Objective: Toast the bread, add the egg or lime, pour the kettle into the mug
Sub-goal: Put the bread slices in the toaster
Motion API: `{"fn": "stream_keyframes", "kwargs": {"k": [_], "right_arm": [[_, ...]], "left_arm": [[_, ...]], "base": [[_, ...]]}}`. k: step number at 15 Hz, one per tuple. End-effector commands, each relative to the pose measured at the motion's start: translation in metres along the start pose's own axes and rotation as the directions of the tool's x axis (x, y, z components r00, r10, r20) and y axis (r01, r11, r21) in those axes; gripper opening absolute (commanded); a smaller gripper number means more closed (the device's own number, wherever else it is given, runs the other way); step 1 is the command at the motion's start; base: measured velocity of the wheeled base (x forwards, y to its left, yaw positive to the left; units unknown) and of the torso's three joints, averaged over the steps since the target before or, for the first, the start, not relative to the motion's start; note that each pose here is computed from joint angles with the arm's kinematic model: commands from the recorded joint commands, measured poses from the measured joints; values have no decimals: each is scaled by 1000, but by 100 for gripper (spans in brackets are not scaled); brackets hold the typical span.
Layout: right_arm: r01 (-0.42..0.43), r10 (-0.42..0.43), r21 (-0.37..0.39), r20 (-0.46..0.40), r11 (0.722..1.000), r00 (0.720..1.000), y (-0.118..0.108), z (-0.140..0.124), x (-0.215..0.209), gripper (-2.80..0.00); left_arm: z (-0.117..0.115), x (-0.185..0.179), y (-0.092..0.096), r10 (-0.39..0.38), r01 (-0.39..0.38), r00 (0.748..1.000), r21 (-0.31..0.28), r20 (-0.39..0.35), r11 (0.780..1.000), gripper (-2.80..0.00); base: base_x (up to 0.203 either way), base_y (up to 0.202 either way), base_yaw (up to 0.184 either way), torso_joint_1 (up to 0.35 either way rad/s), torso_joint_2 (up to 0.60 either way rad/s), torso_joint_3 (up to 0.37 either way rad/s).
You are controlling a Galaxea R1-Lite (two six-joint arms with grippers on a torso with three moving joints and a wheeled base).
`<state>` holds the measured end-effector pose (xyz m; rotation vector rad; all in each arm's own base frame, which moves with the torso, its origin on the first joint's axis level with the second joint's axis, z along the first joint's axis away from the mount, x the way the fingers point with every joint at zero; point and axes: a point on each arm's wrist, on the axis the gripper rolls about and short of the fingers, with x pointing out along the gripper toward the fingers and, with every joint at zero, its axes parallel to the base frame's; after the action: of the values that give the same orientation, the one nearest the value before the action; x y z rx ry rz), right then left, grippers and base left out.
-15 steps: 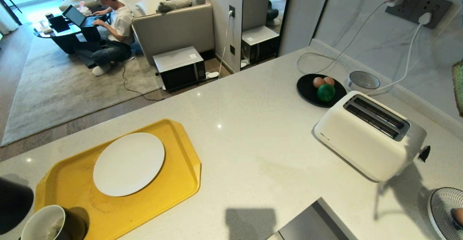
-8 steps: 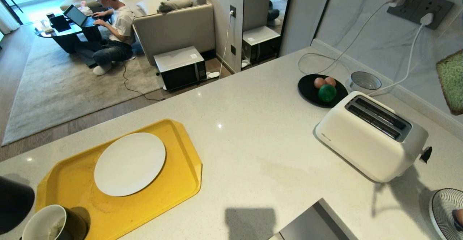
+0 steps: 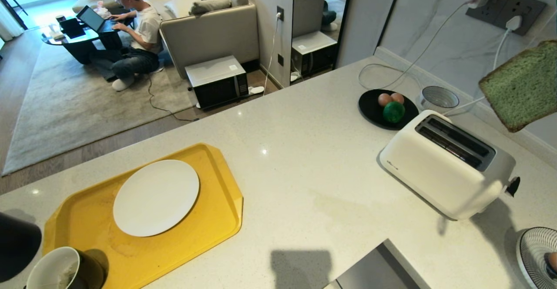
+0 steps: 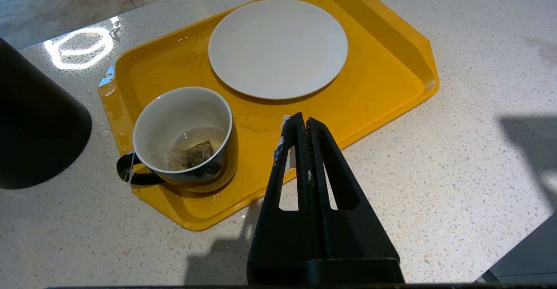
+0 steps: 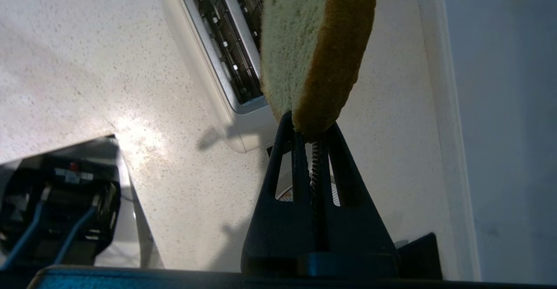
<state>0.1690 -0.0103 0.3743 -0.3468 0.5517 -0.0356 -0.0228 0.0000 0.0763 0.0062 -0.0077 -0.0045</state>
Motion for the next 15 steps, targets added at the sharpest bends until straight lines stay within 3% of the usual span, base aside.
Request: {"fn": "stream_keyframes", "kwargs": {"k": [1, 8, 15], "right_arm": [[-24, 21, -42, -70, 999, 997, -11, 1, 33, -280], [-102, 89, -118, -116, 988, 989, -22, -2, 64, -280], [-127, 105, -125, -173, 984, 979, -25, -3, 94, -280]], "left_arm": [[0, 0, 0, 0, 0, 1000, -1, 0, 1000, -280], [0, 0, 0, 0, 0, 1000, 0, 0, 1000, -280], [0, 0, 0, 0, 0, 1000, 0, 0, 1000, -280]], "base": [[0, 0, 0, 0, 0, 0], [0, 0, 0, 0, 0, 0], [0, 0, 0, 0, 0, 0]]}}
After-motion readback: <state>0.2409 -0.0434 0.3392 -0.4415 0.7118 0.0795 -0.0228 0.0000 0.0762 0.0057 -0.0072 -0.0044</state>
